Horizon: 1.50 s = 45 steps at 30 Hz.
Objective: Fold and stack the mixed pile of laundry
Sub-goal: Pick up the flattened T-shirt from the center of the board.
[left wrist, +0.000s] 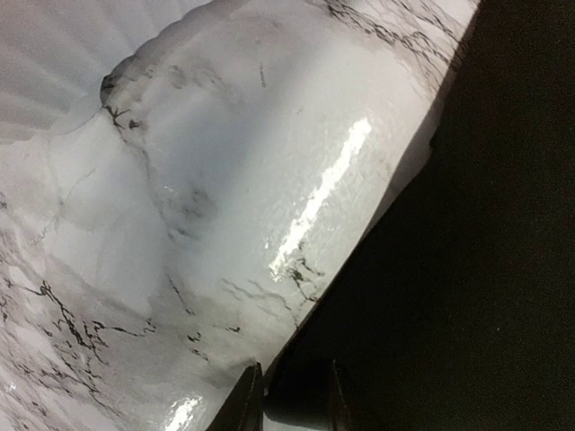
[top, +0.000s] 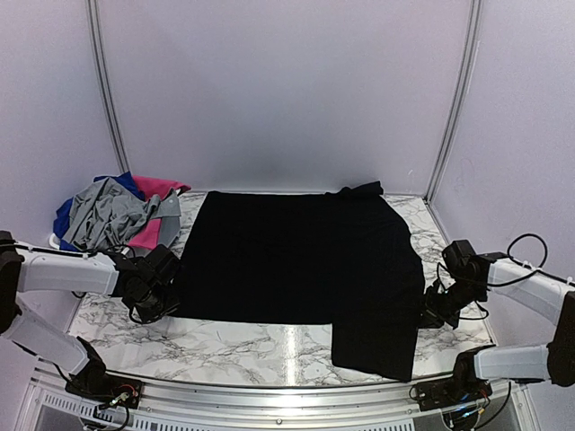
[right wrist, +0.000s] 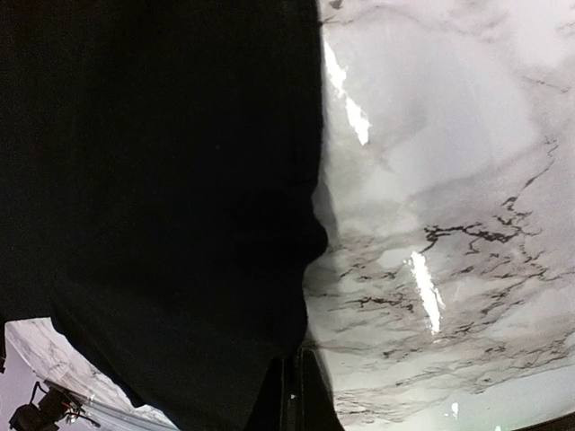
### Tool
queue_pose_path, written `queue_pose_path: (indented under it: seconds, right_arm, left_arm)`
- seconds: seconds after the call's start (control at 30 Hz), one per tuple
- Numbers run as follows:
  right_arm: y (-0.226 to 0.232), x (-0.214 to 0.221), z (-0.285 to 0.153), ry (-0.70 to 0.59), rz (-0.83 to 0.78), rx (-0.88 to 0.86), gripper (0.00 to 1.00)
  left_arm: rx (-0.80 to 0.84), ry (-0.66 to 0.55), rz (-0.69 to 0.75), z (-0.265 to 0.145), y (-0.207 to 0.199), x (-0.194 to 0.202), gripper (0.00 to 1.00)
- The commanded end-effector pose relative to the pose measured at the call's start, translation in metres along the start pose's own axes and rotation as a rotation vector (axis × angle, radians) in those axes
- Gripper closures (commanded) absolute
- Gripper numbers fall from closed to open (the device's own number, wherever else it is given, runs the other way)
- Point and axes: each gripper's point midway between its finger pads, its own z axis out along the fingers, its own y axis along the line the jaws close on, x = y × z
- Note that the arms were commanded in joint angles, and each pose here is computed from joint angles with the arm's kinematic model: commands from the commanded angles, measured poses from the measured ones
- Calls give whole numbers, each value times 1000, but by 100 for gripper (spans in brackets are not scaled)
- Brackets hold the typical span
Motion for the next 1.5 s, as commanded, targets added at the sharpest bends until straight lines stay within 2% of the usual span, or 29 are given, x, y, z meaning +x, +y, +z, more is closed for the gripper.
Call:
queue_pose_path:
  seconds: [0.0, 0.1, 0.13, 0.43, 0.57, 0.8, 1.03, 1.47]
  right_arm:
    - [7, -3, -9, -28, 16, -40, 100]
    - [11, -1, -14, -34, 29, -65, 100]
    - [12, 0, -15, -36, 32, -72, 100]
    - [11, 29, -31, -7, 80, -140, 100]
    - [16, 30, -49, -63, 115, -192, 100]
    - [51, -10, -65, -141, 66, -256, 100]
    - [68, -68, -90, -228, 51, -267, 100]
    - [105, -143, -89, -259, 89, -360, 100]
  left_arm:
    - [-33, 7, 1, 5, 6, 1, 85]
    - [-10, 41, 4, 2, 3, 6, 99]
    - [0, 53, 3, 1, 2, 8, 100]
    - [20, 108, 6, -30, 16, 21, 100]
    - [21, 101, -19, -47, 27, 19, 100]
    - [46, 67, 10, -57, -1, 0, 100]
    - [57, 23, -11, -62, -31, -41, 100]
    - [24, -40, 14, -51, -75, -101, 100]
